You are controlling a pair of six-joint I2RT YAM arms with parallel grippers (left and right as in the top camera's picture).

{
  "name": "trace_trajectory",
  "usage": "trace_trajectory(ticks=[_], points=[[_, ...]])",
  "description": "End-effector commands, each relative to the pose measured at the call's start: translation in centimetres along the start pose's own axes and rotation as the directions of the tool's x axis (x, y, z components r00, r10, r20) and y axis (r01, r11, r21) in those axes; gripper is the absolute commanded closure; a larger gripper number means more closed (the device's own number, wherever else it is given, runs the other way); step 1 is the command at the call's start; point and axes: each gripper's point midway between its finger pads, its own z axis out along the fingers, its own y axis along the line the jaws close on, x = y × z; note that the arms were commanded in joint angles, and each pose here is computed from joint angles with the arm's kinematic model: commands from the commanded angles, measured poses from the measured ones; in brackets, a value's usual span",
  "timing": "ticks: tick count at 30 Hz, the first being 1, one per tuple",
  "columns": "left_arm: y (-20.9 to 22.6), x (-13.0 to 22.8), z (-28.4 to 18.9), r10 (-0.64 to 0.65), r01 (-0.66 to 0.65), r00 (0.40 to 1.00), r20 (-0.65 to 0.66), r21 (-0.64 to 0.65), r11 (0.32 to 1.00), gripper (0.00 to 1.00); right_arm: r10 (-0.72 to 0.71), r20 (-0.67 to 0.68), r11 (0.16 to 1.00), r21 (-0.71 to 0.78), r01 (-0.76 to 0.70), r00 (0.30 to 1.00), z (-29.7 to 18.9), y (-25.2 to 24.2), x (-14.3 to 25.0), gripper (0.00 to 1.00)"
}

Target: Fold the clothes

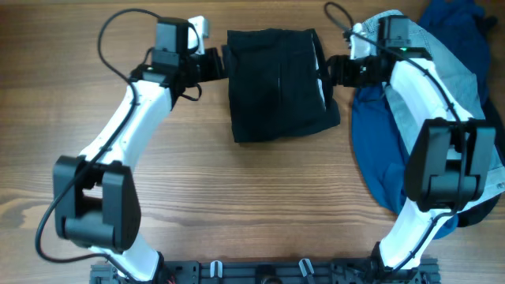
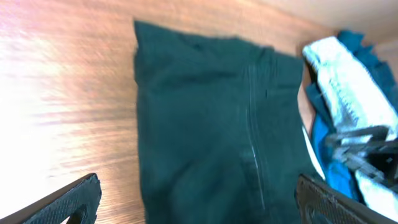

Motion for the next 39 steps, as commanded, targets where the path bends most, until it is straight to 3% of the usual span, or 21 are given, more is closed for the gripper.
trace_trajectory(ticks=[1, 5, 8, 12, 28, 29, 30, 31, 36, 39], points=[[-1.4, -2.1, -3.1, 0.055, -0.057, 0.996, 0.075, 0.025, 0.998, 0.0, -0.056, -0.02, 0.994, 0.093, 0.058, 0.998, 1.0, 0.0, 0.3, 0.34], [-1.3, -1.8, -3.2, 0.063, -0.064, 0.996, 0.063, 0.02, 0.998, 0.0, -0.041, -0.074, 0.995, 0.091, 0.048, 0.996, 3.1, -0.6, 1.8, 0.41], [-1.0, -1.9, -3.2, 0.062, -0.062, 0.996, 0.064, 0.005, 0.998, 0.0, -0.032, -0.089, 0.995, 0.086, 0.04, 0.996, 3.8, -1.0, 2.4, 0.75], [-0.9, -1.9, -3.2, 0.062, -0.062, 0.996, 0.067, -0.003, 0.998, 0.0, -0.041, -0.071, 0.997, 0.061, 0.046, 0.997, 3.9, -0.5, 1.9, 0.95], [-0.6, -1.9, -3.2, 0.085, -0.084, 0.994, 0.066, -0.022, 0.996, 0.0, -0.047, -0.001, 0.999, 0.028, 0.047, 0.999, 0.8, -1.5, -0.1, 0.96], [-0.6, -1.6, -3.1, 0.085, -0.083, 0.995, 0.056, -0.023, 0.996, 0.0, -0.01, 0.004, 0.999, 0.043, 0.01, 1.0, 0.6, -2.0, -0.2, 0.92], [-0.6, -1.2, -3.0, 0.084, -0.083, 0.996, 0.042, -0.024, 0.996, 0.0, 0.007, 0.008, 0.999, 0.045, -0.008, 1.0, 0.5, -2.3, -0.2, 0.48], [-0.5, -0.4, -2.8, 0.111, -0.111, 0.994, 0.01, -0.032, 0.993, 0.0, 0.028, 0.021, 0.998, 0.052, -0.029, 0.999, -0.3, -2.9, -0.5, 0.32], [-0.8, 2.2, -2.2, 0.208, -0.21, 0.974, -0.089, -0.018, 0.977, 0.0, 0.029, 0.101, 0.997, 0.067, -0.036, 0.995, -4.6, -2.7, -2.2, 0.27], [-5.3, 4.7, -1.1, 0.371, -0.365, 0.922, -0.115, 0.07, 0.929, 0.0, 0.03, 0.159, 0.995, 0.086, -0.044, 0.987, -7.8, -2.8, -3.1, 0.18]])
